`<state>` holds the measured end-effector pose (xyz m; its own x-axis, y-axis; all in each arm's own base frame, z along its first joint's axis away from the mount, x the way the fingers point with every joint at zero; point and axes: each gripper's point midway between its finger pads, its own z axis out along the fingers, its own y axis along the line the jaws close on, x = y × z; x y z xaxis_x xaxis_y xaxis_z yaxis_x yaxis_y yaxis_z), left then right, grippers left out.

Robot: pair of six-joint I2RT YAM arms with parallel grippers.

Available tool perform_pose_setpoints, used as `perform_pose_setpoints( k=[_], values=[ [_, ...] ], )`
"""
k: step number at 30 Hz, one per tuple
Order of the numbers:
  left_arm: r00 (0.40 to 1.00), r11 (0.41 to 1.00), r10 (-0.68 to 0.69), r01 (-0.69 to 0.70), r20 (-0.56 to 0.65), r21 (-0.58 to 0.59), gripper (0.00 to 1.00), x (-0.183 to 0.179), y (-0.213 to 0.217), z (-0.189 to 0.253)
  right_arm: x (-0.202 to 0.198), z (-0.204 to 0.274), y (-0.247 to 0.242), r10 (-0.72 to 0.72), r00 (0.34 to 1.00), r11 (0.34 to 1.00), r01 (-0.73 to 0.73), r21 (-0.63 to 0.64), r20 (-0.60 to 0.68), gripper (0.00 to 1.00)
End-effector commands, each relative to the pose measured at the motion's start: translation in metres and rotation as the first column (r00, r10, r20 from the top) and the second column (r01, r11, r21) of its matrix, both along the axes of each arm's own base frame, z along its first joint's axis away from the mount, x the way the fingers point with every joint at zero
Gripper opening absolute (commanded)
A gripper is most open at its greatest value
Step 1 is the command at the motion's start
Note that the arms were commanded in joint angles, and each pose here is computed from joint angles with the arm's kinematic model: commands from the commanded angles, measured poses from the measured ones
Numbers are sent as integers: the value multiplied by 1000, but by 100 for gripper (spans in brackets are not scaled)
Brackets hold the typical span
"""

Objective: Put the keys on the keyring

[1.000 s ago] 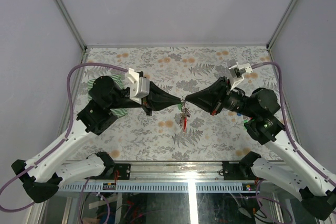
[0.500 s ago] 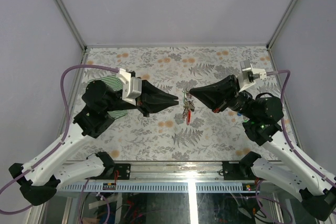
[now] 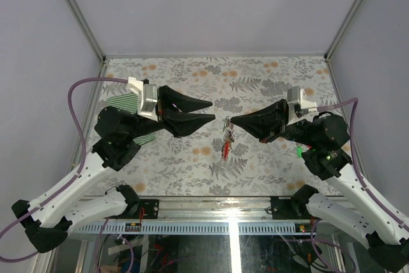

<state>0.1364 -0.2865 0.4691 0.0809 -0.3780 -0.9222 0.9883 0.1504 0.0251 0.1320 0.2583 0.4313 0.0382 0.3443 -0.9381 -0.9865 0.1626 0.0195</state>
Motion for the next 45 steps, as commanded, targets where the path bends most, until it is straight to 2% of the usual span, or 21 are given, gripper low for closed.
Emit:
perform_pose_setpoints(
  k=[1,10,16,36,39,42,45],
  values=[
    [1000,993,-19,19,5,-117,39,-3,2,26,-13,36,-12,-29,979,1000,27,16,204,0],
    [992,989,-123,122,-6,-88,41,-9,-14,17,-15,47,-14,-36,969,999,30,28,243,0],
    [983,982,-183,182,-13,-49,39,-15,-23,7,-19,51,-14,-24,967,999,16,35,253,0],
    [978,979,-206,205,-42,-11,19,-11,-36,-5,-21,53,-14,-12,968,999,3,38,251,0],
    [977,978,-208,208,-41,-7,13,-11,-37,-6,-21,53,-14,-10,967,999,0,37,253,0],
    [976,977,-214,214,-35,-4,0,-13,-37,-5,-21,51,-13,-9,968,999,1,34,250,0],
    [975,975,-220,220,-27,7,0,-15,-37,-4,-21,50,-13,-8,969,1000,0,30,247,0]
  ],
)
